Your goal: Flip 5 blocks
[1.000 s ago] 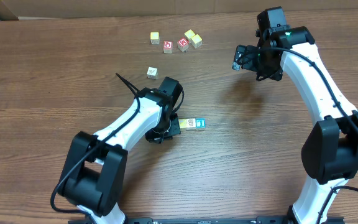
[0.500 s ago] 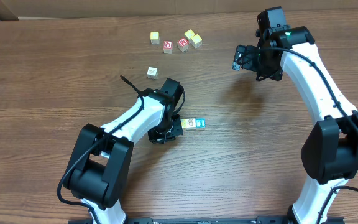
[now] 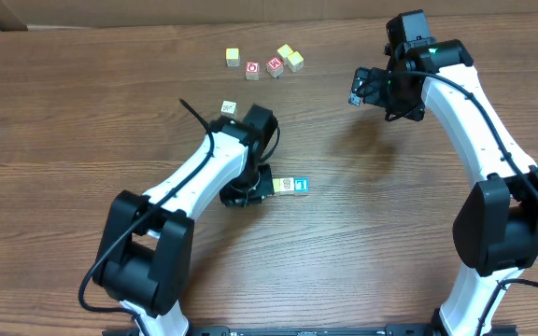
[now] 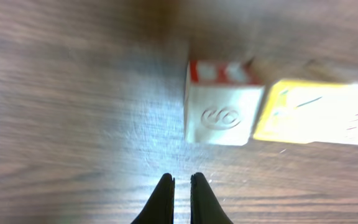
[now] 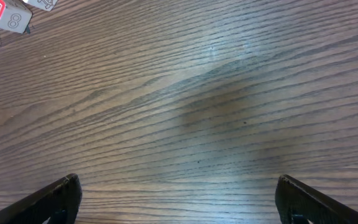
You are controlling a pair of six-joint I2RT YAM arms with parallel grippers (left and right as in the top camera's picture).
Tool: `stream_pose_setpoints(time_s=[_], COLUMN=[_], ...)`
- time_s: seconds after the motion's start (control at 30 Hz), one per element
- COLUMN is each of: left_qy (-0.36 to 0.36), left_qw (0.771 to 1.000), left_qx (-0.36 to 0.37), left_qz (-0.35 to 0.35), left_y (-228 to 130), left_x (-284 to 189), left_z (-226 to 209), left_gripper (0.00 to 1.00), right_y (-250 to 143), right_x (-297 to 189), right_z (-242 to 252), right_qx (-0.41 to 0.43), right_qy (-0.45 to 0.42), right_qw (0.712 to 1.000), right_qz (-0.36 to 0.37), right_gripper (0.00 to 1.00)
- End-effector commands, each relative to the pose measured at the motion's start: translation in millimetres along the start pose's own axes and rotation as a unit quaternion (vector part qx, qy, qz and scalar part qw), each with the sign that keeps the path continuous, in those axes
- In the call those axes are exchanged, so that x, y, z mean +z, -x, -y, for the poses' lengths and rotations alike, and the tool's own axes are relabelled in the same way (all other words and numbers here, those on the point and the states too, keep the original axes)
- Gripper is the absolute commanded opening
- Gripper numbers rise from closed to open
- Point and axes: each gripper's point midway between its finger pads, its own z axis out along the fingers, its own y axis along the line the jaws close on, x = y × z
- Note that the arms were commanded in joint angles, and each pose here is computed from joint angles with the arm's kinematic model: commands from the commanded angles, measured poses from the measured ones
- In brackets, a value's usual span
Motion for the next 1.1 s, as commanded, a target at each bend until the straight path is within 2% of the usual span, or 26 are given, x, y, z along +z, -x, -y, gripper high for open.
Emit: stream_pose_setpoints(time_s=[0.0,0.2,0.53,1.07], left_qy=[0.028,0.056,0.050,0.031], left_qw=[0.998,0.996,0.997,0.995], left_qx=[0.000,-0.014,-0.018,-0.035], left_qz=[0.058,0.061,0.059,0.088], left_y=[19.4,17.9,12.3,26.2], left_x=[-19.3,-10.9,11.6,11.2], left_z=[-9.8,-22.1,-24.5,-15.6], left_gripper=[0.04,0.04,0.04,0.04], right_y=[2.6,2.6,2.6,2.6], right_x=[-3.1,-3.1,-3.1,-3.1], right_z=[-3.1,-3.1,-3.1,-3.1], right_qx=[-0.005,-0.005,-0.005,-0.005], right_qy=[0.006,0.006,0.006,0.006], right_qw=[1.000,1.000,1.000,1.000], right_qz=[0.005,0.005,0.005,0.005], right_gripper=[1.00,1.00,1.00,1.00])
